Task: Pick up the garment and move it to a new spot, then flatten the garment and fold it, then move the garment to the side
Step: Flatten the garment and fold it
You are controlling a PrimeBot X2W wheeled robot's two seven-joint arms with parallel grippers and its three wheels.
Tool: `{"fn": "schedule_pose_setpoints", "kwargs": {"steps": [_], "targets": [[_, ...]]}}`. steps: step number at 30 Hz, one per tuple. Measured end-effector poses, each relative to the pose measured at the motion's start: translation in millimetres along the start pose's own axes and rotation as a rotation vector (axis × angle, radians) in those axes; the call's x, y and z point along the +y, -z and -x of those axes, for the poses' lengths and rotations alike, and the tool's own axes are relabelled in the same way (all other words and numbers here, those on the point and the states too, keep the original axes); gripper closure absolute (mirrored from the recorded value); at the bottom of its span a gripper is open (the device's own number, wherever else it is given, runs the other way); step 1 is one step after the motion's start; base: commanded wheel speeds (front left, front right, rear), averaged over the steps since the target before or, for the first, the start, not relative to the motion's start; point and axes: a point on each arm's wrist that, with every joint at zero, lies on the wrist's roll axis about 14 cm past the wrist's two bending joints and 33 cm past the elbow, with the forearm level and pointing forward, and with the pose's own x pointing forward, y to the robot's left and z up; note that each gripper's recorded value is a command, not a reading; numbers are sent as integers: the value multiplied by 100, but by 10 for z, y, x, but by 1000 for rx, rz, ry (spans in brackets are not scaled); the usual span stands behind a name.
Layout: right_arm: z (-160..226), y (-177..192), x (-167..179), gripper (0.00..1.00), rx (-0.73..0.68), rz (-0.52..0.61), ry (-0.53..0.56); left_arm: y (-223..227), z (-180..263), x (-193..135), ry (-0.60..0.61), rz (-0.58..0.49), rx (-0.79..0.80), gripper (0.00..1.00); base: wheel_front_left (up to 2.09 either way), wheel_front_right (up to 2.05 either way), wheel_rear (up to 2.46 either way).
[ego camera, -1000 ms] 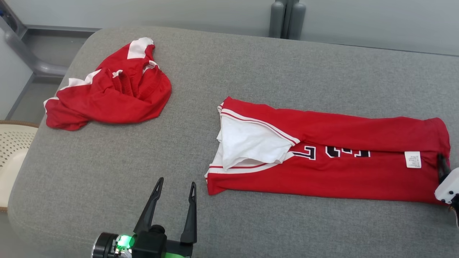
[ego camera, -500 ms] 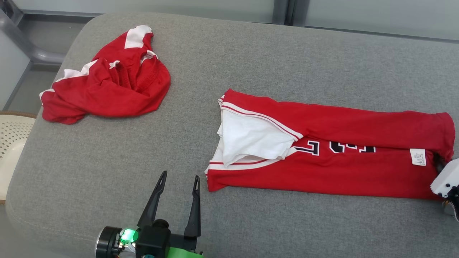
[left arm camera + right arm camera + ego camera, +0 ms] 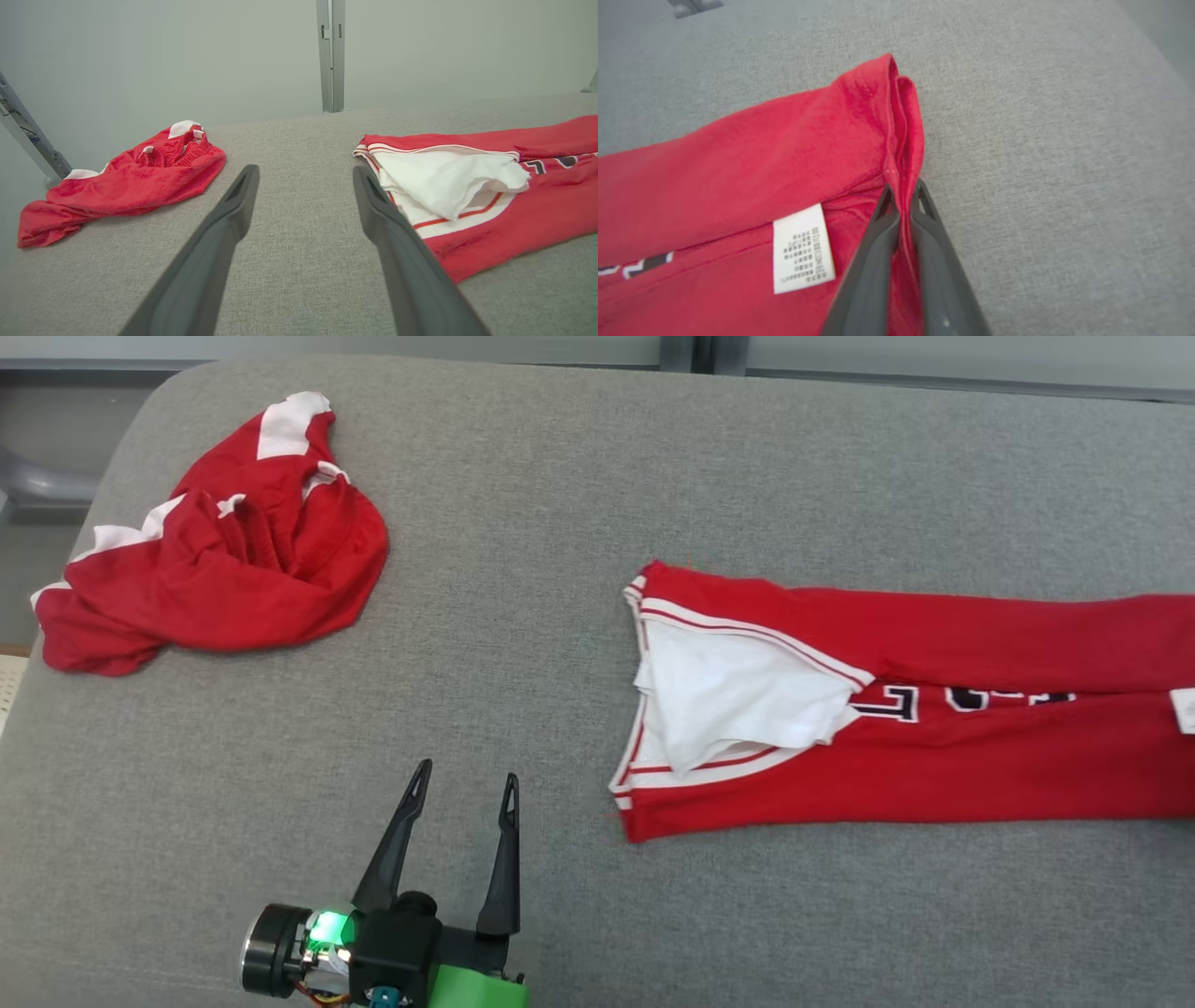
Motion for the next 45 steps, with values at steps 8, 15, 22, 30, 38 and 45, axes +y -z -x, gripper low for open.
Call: {"fn": "schedule_pose_setpoints", "kwargs": {"steps": [8, 15, 22, 30, 38, 45], "targets": [[172, -503, -350, 100, -86, 76, 55, 40, -156, -126, 60, -7, 1, 0, 0, 0, 0], [360, -809, 162, 100, -166, 114, -79, -10, -152, -212, 89, -5, -16, 0, 0, 0, 0], [667, -970, 853, 100, -238, 142, -246, -122, -51, -215, 83, -1, -46, 0, 0, 0, 0], [890, -775, 1711, 100, -238, 115, -440, -195, 148, -128, 38, 3, -62, 0, 0, 0, 0], [902, -511, 2339, 100, -184, 69, -571, -235, 244, -42, 3, 3, -72, 0, 0, 0, 0], [829, -359, 2714, 100, -144, 47, -639, -198, 272, -14, -10, 4, -57, 0, 0, 0, 0]]}}
